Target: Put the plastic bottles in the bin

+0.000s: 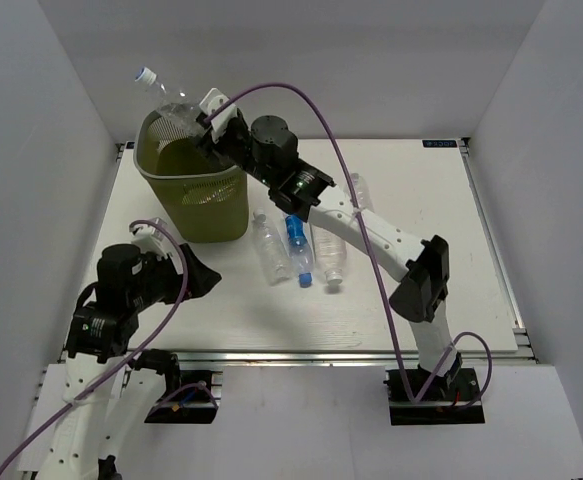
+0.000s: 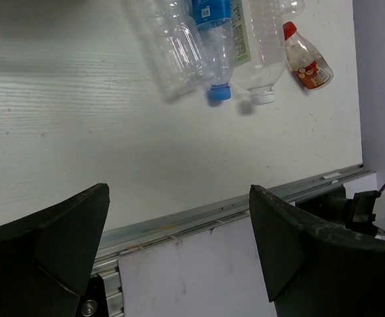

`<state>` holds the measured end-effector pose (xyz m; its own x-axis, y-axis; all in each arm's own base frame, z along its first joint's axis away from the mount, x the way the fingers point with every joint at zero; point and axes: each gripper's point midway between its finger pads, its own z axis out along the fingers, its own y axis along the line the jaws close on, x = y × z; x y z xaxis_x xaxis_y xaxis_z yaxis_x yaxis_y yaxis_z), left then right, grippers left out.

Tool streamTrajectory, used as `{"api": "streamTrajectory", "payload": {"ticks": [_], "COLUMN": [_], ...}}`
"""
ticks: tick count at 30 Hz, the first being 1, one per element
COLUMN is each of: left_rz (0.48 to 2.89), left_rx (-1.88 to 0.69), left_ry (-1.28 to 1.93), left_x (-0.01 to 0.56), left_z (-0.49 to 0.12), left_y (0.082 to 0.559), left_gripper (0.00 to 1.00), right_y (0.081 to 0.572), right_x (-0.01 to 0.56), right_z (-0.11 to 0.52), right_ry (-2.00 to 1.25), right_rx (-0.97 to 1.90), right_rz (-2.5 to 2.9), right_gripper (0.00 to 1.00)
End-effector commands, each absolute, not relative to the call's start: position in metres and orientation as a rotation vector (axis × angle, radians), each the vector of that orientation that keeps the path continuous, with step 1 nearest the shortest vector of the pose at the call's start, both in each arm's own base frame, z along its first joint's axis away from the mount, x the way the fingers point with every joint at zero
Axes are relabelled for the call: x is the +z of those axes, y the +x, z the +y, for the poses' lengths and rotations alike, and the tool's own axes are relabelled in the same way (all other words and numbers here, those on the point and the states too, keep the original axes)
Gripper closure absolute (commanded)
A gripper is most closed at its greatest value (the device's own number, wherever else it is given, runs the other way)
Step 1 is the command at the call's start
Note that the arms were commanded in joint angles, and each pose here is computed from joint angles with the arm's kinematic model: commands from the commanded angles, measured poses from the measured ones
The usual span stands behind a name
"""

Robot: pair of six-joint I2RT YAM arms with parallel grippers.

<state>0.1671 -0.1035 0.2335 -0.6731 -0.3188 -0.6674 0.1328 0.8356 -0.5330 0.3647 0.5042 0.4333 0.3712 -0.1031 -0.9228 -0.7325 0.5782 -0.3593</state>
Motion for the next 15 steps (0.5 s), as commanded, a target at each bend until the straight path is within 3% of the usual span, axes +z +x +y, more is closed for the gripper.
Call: {"api": "streamTrajectory", "payload": {"ticks": [1, 3, 5, 8, 12, 15], "left_rz": [2.175, 2.187, 2.17, 2.176, 2.193, 2.225], "left_rx": [-0.773, -0.782, -0.793, -0.806, -0.811, -0.808], "left_ry": [-0.103, -0.101, -0.09, -0.066, -0.056, -0.041], "left_x": [0.229, 0.225, 0.223, 0.215, 0.202, 0.191], "left_z": [-0.113, -0.116, -0.119, -0.128, -0.137, -0.148], "left_y": [0.18, 0.187, 0.198, 0.219, 0.249, 0.257], "left_gripper": [0.04, 0.04, 0.04, 0.04, 0.04, 0.04], "right_y": [0.371, 0.383, 0.392, 0.403, 0.417, 0.421], "right_x": [0.479, 0.455, 0.436, 0.42, 0.433, 0.453], "right_z": [0.498, 0.502, 0.504, 0.502, 0.49, 0.473], "right_ry": [-0.806, -0.817, -0.822, -0.831, -0.781, -0.746], "right_rx": [0.53, 0.537, 0.575, 0.605, 0.622, 0.627], "right_rz": [1.05, 1.107, 1.156, 1.192, 1.194, 1.19], "right_gripper": [1.0, 0.8, 0.5, 0.26, 0.11, 0.1]}}
